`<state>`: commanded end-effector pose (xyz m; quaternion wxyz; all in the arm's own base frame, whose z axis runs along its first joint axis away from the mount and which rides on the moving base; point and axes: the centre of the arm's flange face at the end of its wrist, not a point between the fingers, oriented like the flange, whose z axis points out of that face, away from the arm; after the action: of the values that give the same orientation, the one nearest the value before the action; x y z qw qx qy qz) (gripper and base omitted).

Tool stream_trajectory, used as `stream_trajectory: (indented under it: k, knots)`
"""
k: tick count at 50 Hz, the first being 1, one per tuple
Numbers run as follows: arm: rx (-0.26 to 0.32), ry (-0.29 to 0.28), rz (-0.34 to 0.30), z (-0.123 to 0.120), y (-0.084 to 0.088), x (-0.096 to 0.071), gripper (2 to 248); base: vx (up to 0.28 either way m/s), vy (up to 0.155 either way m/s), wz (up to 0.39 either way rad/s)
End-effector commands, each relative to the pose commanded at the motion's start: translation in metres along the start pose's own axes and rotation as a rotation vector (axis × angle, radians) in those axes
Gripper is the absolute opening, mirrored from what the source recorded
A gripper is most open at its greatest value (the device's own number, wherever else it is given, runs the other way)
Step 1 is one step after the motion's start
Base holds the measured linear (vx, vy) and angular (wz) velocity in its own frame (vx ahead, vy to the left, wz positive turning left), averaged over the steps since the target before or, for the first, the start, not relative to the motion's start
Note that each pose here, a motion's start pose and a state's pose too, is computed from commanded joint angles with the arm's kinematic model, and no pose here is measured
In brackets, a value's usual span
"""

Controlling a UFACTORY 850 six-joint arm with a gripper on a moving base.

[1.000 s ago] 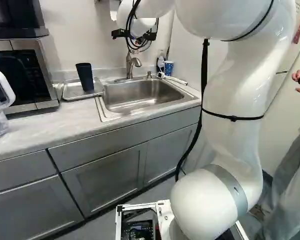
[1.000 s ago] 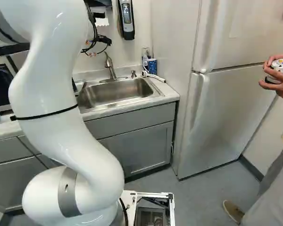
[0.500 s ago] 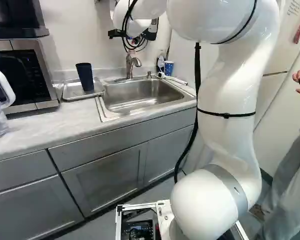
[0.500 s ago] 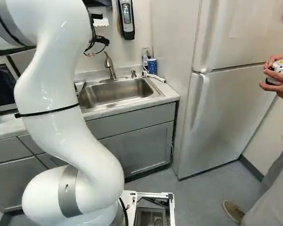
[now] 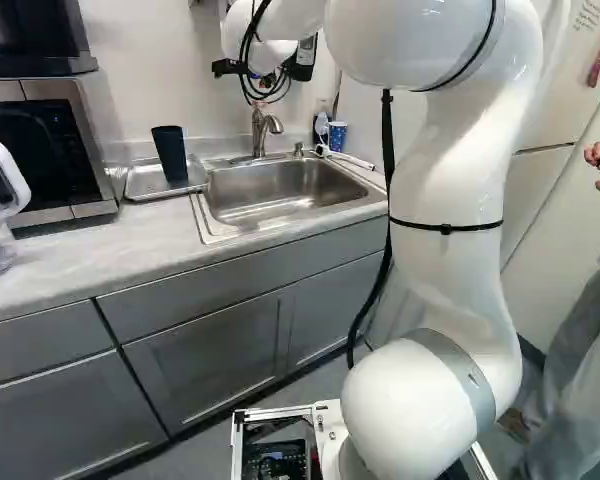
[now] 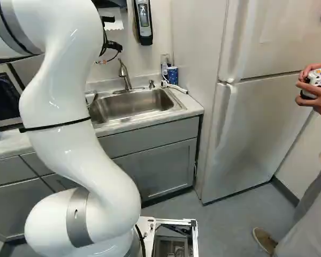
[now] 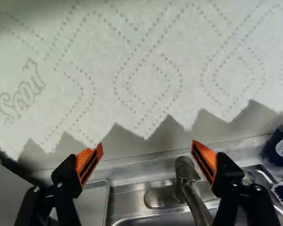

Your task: Rinse the cup and place it in the tray

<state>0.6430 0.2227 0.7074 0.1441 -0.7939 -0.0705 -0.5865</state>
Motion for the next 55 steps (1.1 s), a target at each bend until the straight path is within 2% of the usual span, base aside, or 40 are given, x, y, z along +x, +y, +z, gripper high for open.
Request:
stream_trajectory:
  k: [32,55]
  knots:
    - [0.0,-0.001,0.0,0.0,0.0,-0.001,247,0.0,0.0,0.0]
    - [-0.006,-0.041,0.0,0.009,0.003,-0.022,247,0.0,0.0,0.0]
